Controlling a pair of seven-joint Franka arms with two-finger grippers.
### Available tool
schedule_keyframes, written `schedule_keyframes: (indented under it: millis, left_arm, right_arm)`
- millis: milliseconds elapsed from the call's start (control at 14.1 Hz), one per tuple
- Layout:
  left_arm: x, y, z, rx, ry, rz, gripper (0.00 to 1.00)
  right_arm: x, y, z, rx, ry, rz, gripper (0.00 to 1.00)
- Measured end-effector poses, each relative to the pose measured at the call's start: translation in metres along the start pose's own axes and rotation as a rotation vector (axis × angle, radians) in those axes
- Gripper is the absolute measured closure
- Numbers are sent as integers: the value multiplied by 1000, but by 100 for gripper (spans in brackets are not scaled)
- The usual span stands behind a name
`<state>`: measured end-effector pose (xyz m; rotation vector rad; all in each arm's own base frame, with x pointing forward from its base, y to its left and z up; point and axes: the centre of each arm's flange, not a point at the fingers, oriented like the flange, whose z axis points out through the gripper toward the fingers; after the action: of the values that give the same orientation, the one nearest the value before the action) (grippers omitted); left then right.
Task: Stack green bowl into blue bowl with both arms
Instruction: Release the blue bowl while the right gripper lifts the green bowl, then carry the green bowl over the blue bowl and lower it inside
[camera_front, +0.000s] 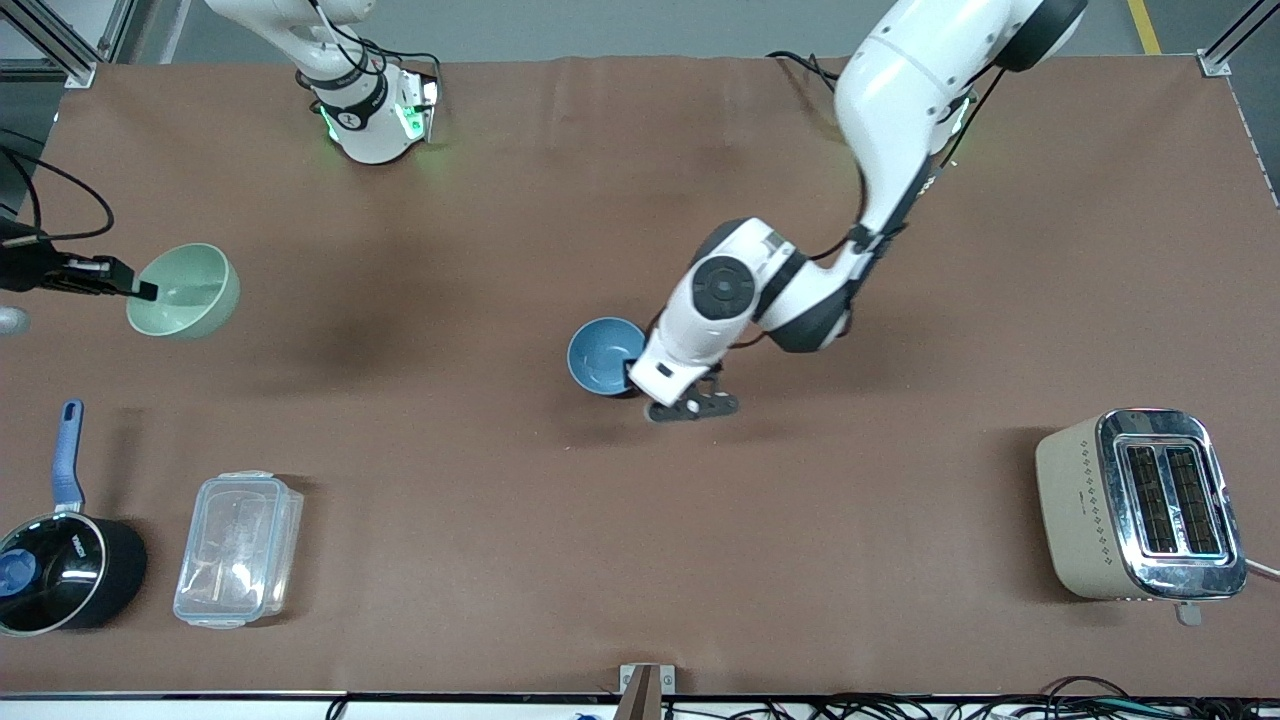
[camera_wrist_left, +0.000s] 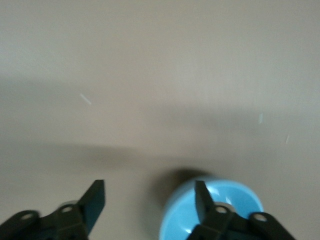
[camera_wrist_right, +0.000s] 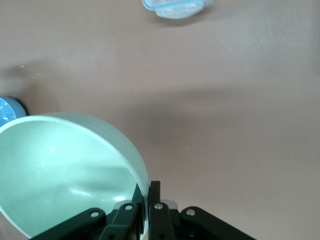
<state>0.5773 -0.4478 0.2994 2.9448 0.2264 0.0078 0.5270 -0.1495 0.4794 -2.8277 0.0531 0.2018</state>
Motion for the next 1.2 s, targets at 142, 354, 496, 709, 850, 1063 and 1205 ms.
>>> schedule_keyframes:
  millis: [142,354,496,709,850,1063,1205]
  left_arm:
    - [66,-73,-102,20,52,-20,0]
    - [104,-165,-206,64,85,11,0]
    - [109,-220,-260,101,76,42,0]
    - [99,-275,-314,146,39,84,0]
    - [85,-295,-346,166,27,135,0]
    - [52,-294,-380,190,34,158,0]
    - [30,-302,-391,211,30,144,0]
  right_arm:
    - [14,-43,9,-19,-11,-4,95]
    - [33,-114,29,-52,18,34,95]
    - [40,-176,54,-77,26,60,95]
    - [51,-248,107,-77,26,112,95]
    - [56,-292,158,-63,4,144,95]
    - [58,-339,234,-22,-15,185,95]
    - [59,-353,276,2,-33,180,95]
